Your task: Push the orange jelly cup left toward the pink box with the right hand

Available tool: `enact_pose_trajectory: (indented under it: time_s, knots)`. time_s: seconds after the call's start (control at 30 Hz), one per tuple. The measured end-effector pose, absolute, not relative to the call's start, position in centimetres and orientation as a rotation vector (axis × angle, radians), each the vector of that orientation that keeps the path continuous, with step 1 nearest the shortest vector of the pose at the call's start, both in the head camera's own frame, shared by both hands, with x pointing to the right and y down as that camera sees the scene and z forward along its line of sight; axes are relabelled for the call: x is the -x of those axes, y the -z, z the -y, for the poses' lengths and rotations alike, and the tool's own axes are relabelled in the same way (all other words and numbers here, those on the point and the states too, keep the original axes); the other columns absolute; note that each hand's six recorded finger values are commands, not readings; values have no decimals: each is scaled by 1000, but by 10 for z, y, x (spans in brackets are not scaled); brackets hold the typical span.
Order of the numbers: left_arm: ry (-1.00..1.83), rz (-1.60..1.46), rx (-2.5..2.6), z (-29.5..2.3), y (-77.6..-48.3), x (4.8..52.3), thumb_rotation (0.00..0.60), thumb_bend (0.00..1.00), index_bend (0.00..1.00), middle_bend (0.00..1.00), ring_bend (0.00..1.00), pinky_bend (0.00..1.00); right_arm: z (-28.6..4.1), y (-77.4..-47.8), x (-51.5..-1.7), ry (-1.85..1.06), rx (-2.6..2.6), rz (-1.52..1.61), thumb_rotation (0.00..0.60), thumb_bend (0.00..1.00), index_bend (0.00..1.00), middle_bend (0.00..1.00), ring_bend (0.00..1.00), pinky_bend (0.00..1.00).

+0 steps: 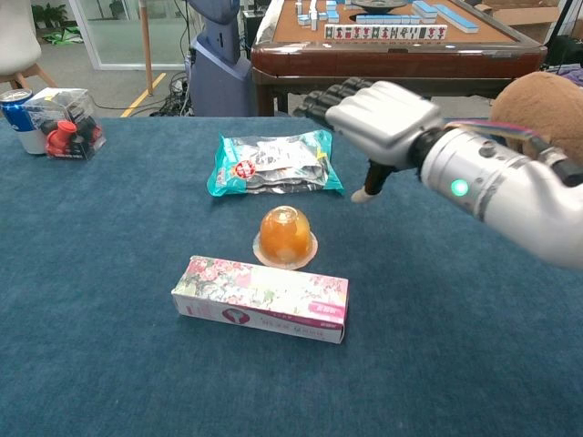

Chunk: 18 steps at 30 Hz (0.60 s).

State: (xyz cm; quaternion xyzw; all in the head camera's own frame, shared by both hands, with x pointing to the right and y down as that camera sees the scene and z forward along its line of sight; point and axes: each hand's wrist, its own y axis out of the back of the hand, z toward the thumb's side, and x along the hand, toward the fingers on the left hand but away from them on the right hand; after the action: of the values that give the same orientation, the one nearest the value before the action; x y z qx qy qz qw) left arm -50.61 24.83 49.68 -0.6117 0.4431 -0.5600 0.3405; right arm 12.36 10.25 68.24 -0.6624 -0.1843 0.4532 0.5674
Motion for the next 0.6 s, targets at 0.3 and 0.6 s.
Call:
enact_pose_trajectory:
  time_s: [0.3, 0.6]
  knots:
    - [1480, -1142, 1575, -248, -501, 503, 600, 313, 618, 484, 423, 535, -106, -638, -211, -1184, 1494, 502, 600, 0, 0, 0, 0, 0]
    - [1487, -1130, 1570, -247, -510, 501, 600, 313, 612, 507, 423, 535, -139, -591, -308, -1396, 1438, 616, 600, 0, 0, 0, 0, 0]
